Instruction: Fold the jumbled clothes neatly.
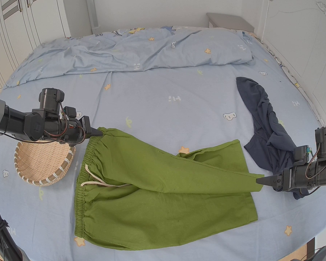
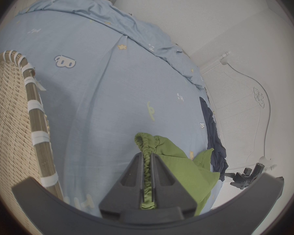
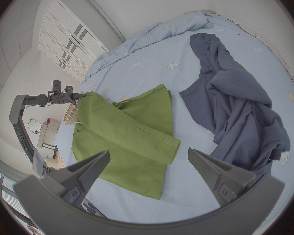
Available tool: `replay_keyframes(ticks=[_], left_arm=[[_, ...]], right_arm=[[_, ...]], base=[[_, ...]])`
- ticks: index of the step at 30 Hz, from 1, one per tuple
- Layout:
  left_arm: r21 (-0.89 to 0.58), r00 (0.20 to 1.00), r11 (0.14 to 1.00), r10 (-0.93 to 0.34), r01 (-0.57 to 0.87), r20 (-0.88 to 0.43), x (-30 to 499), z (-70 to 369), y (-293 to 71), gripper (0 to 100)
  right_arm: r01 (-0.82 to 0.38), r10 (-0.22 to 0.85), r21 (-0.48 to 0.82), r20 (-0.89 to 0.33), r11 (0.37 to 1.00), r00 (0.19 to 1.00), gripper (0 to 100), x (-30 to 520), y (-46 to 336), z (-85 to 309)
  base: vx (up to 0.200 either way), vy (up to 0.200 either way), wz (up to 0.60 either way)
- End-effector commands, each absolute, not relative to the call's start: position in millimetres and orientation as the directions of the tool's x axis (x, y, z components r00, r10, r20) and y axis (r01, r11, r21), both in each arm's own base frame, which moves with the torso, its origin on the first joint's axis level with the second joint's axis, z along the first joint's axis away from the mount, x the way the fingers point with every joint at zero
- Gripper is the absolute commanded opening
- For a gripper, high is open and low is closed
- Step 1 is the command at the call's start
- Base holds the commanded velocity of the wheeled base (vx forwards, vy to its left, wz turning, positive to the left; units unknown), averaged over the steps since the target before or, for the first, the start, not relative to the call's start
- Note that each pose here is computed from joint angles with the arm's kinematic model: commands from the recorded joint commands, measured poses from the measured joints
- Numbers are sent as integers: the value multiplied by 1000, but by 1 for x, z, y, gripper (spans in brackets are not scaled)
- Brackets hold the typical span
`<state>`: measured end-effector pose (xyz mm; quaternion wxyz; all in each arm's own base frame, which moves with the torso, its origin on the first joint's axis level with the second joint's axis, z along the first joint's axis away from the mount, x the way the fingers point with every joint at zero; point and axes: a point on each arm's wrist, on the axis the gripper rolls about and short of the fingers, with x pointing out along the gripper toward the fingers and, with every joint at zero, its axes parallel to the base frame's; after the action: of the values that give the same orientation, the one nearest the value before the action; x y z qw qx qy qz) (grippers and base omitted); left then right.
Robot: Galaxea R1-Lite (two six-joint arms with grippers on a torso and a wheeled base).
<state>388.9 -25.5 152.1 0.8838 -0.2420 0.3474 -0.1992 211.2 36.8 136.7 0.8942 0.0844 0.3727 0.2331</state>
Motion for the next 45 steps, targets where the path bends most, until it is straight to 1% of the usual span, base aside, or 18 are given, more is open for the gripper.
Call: replay_keyframes(ticks=[1, 5, 8, 12, 16, 40, 41, 45], left_arm=[[-566, 680, 804, -519, 182, -518, 389, 152, -25, 0], [-566, 680, 804, -519, 182, -518, 390, 152, -25, 0], [-566, 680, 804, -519, 182, -518, 390, 152, -25, 0], [-565, 687, 803, -520, 190, -508, 390, 152, -25, 0], [-565, 687, 803, -519, 189, -508, 390, 152, -25, 0], [-564, 692, 805, -514, 184, -507, 391, 152, -22, 0], [-564, 692, 805, -514, 184, -507, 391, 152, -22, 0], [-564, 693, 805, -512, 182, -507, 391, 152, -21, 0]], right_arm=[[-321, 466, 339, -679, 884, 567, 100, 220, 34, 114], [-309, 462, 345, -697, 886, 548, 100, 227, 35, 106], [-292, 454, 347, -697, 891, 555, 100, 229, 30, 105], [-336, 522, 399, -655, 853, 547, 100, 237, 30, 102], [-353, 538, 406, -633, 843, 556, 100, 246, 33, 99], [-358, 555, 424, -619, 832, 556, 100, 261, 36, 91], [-357, 554, 424, -619, 832, 557, 0, 262, 36, 91], [-354, 553, 425, -618, 833, 559, 0, 262, 35, 91]], base=[[0, 0, 0], [0, 0, 0], [0, 0, 0], [0, 0, 0], [0, 0, 0], [0, 0, 0], [0, 0, 0], [0, 0, 0]])
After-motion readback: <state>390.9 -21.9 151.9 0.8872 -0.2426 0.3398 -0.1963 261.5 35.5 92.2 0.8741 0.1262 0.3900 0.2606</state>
